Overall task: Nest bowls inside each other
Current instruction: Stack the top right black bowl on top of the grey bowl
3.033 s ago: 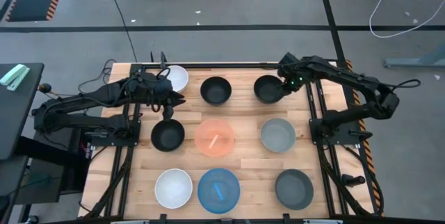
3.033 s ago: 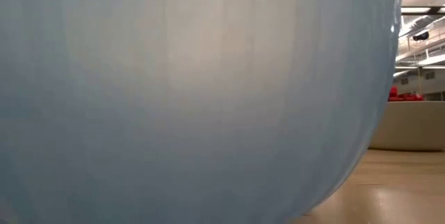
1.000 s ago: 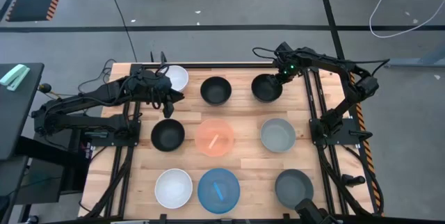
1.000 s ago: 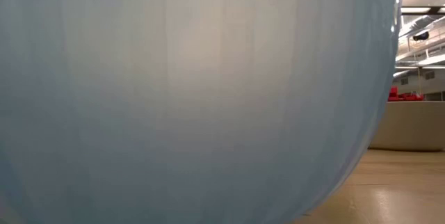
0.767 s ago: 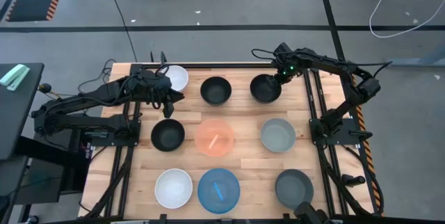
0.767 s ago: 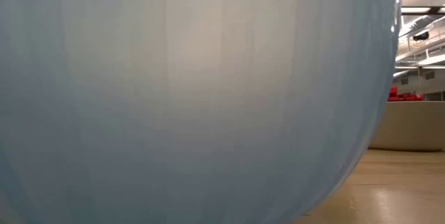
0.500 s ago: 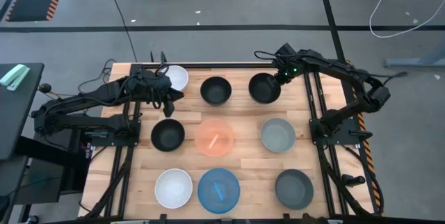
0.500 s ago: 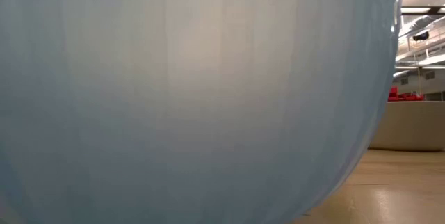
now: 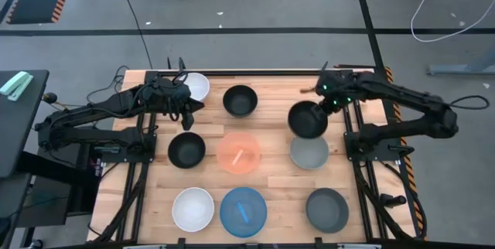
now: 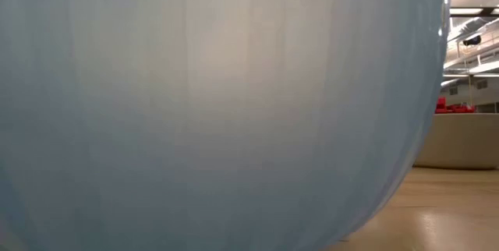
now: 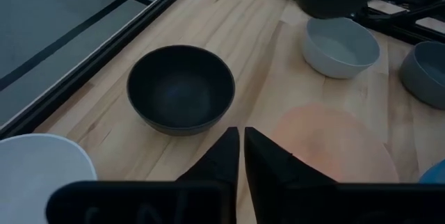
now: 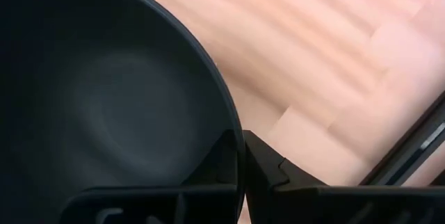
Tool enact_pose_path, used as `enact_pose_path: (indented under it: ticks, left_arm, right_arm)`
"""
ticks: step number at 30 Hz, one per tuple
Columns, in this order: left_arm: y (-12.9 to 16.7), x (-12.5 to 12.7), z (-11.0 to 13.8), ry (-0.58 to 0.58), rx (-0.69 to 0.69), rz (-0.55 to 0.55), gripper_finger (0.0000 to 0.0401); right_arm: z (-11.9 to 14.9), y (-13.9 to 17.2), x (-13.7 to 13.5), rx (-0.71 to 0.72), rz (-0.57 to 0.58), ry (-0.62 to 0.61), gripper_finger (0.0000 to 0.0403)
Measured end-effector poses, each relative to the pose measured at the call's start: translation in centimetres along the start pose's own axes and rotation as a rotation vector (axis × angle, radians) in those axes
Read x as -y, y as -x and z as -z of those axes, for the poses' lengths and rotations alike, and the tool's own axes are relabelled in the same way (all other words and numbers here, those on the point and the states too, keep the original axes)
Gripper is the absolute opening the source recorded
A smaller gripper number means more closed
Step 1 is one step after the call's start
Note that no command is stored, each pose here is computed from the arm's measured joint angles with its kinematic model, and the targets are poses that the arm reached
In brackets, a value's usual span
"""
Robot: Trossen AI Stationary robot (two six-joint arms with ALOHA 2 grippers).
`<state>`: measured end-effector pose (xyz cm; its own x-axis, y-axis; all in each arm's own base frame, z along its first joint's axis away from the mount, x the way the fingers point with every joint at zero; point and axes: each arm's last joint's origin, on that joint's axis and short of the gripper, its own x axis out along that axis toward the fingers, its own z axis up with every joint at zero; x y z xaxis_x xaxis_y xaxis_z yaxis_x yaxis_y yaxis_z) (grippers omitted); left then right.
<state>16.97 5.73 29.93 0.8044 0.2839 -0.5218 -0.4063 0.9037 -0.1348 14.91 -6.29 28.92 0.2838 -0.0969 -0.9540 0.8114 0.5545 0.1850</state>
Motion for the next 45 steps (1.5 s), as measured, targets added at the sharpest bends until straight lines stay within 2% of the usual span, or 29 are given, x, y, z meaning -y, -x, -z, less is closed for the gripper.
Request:
enact_pose_path:
  ticks: [8,13,18,34,45]
  left_arm:
    - [0.0,0.0,0.0,0.013,0.002,-0.010,0.0019]
    - [0.0,0.0,0.0,0.032,0.002,-0.010,0.0020]
    - [0.0,0.0,0.0,0.032,0.002,-0.009,0.0017]
    - [0.0,0.0,0.0,0.058,0.002,-0.009,0.0019]
    - [0.0,0.0,0.0,0.077,0.001,-0.008,0.0016]
  right_arm:
    - [3.2,-0.4,-3.1,-0.119,0.029,0.050,0.0007]
    - [4.1,-1.7,-4.1,-0.183,0.075,0.084,0.0007]
    - [4.4,-3.5,-3.9,-0.219,0.110,0.083,0.0007]
    - [4.7,-8.3,-1.7,-0.204,0.087,0.017,0.0007]
    - [4.8,-9.7,-0.8,-0.212,0.071,-0.014,0.0005]
